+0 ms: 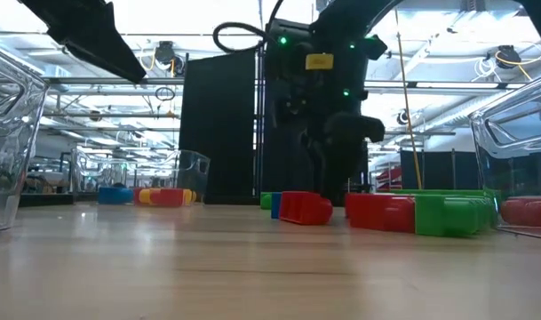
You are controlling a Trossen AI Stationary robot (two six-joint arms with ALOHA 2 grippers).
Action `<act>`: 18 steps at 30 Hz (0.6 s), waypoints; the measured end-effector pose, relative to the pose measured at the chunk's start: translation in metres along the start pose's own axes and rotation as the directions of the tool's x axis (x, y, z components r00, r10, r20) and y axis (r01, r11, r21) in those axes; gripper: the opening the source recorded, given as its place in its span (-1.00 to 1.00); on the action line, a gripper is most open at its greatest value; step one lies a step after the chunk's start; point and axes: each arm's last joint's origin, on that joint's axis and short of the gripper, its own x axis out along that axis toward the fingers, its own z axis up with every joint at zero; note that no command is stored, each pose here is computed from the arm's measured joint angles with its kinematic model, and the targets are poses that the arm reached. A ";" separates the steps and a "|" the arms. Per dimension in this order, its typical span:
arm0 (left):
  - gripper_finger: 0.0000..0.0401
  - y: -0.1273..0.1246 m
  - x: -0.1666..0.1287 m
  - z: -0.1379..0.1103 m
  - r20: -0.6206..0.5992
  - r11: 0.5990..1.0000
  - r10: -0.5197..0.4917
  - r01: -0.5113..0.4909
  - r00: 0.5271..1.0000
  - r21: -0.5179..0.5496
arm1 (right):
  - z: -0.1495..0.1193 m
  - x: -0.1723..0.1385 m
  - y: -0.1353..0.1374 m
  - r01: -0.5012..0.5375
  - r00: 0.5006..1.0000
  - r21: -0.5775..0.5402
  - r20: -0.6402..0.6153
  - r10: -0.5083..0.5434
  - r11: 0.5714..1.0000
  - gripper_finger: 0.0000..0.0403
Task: Sort blocks by size
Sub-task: Put the four-stud green game piece into the bottom left transparent bin
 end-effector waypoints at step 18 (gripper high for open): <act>0.06 -0.003 0.000 0.003 0.023 0.999 -0.021 0.022 1.000 -0.033 | 0.009 -0.001 0.003 0.050 0.995 0.035 0.088 -0.053 0.998 -0.07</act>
